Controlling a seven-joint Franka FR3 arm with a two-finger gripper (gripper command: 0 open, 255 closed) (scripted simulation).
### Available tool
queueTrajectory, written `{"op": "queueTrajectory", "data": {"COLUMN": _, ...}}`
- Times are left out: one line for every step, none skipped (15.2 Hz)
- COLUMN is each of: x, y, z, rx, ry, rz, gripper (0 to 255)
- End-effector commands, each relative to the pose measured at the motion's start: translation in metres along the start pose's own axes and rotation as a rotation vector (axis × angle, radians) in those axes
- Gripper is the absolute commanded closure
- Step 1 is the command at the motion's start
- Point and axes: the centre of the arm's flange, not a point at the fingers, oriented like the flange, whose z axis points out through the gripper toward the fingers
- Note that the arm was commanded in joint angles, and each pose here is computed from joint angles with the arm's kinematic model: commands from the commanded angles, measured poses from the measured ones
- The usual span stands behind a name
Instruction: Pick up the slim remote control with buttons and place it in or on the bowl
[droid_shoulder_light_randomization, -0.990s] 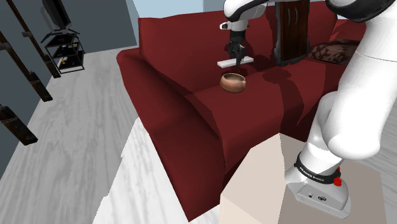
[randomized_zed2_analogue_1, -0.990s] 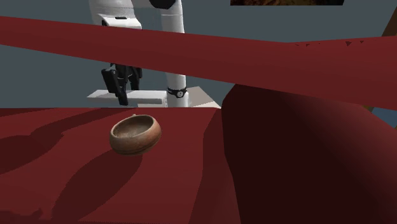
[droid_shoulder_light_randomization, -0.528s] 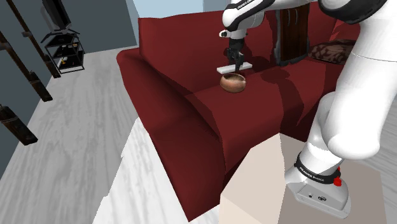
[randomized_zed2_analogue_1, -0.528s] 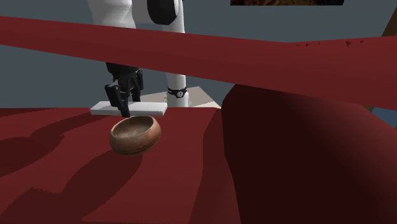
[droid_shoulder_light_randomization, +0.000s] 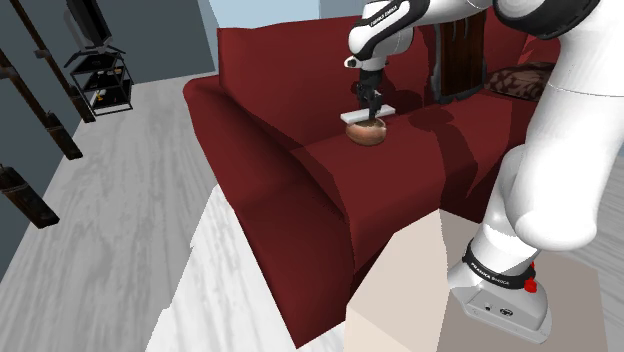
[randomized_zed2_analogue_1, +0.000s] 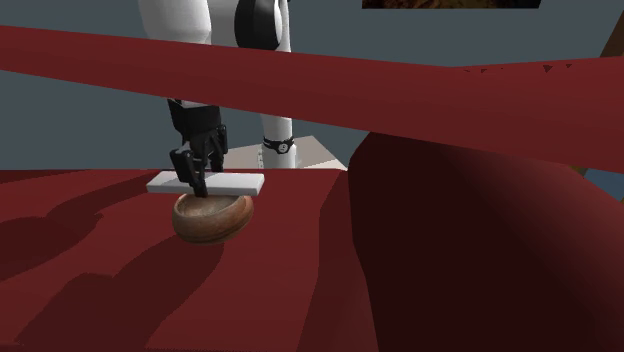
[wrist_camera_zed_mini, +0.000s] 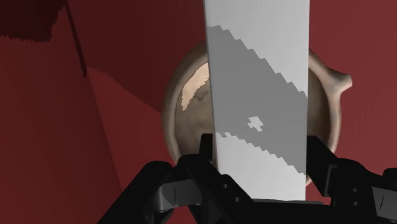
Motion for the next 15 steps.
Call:
{"op": "queueTrajectory", "data": {"x": 0.0, "y": 0.0, "z": 0.0, "rx": -0.001, "ry": 0.0, "rz": 0.0, "gripper": 255}}
{"op": "queueTrajectory", "data": {"x": 0.0, "y": 0.0, "z": 0.0, "rx": -0.001, "ry": 0.0, "rz": 0.0, "gripper": 255}}
{"op": "queueTrajectory", "data": {"x": 0.0, "y": 0.0, "z": 0.0, "rx": -0.001, "ry": 0.0, "rz": 0.0, "gripper": 255}}
{"op": "queueTrajectory", "data": {"x": 0.0, "y": 0.0, "z": 0.0, "rx": -0.001, "ry": 0.0, "rz": 0.0, "gripper": 255}}
{"op": "queueTrajectory", "data": {"x": 0.0, "y": 0.0, "z": 0.0, "rx": -0.001, "ry": 0.0, "rz": 0.0, "gripper": 0}}
{"op": "queueTrajectory", "data": {"x": 0.0, "y": 0.0, "z": 0.0, "rx": -0.001, "ry": 0.0, "rz": 0.0, "gripper": 0}}
{"op": "queueTrajectory", "data": {"x": 0.0, "y": 0.0, "z": 0.0, "rx": -0.001, "ry": 0.0, "rz": 0.0, "gripper": 0}}
{"op": "queueTrajectory", "data": {"x": 0.0, "y": 0.0, "z": 0.0, "rx": -0.001, "ry": 0.0, "rz": 0.0, "gripper": 0}}
{"op": "queueTrajectory", "data": {"x": 0.0, "y": 0.0, "z": 0.0, "rx": -0.001, "ry": 0.0, "rz": 0.0, "gripper": 0}}
{"op": "queueTrajectory", "data": {"x": 0.0, "y": 0.0, "z": 0.0, "rx": -0.001, "ry": 0.0, "rz": 0.0, "gripper": 0}}
{"op": "queueTrajectory", "data": {"x": 0.0, "y": 0.0, "z": -0.013, "rx": -0.001, "ry": 0.0, "rz": 0.0, "gripper": 0}}
{"op": "queueTrajectory", "data": {"x": 0.0, "y": 0.0, "z": -0.026, "rx": -0.001, "ry": 0.0, "rz": 0.0, "gripper": 0}}
{"op": "queueTrajectory", "data": {"x": 0.0, "y": 0.0, "z": -0.039, "rx": -0.001, "ry": 0.0, "rz": 0.0, "gripper": 0}}
{"op": "queueTrajectory", "data": {"x": 0.0, "y": 0.0, "z": -0.05, "rx": -0.001, "ry": 0.0, "rz": 0.0, "gripper": 0}}
{"op": "queueTrajectory", "data": {"x": 0.0, "y": 0.0, "z": -0.05, "rx": -0.001, "ry": 0.0, "rz": 0.0, "gripper": 0}}
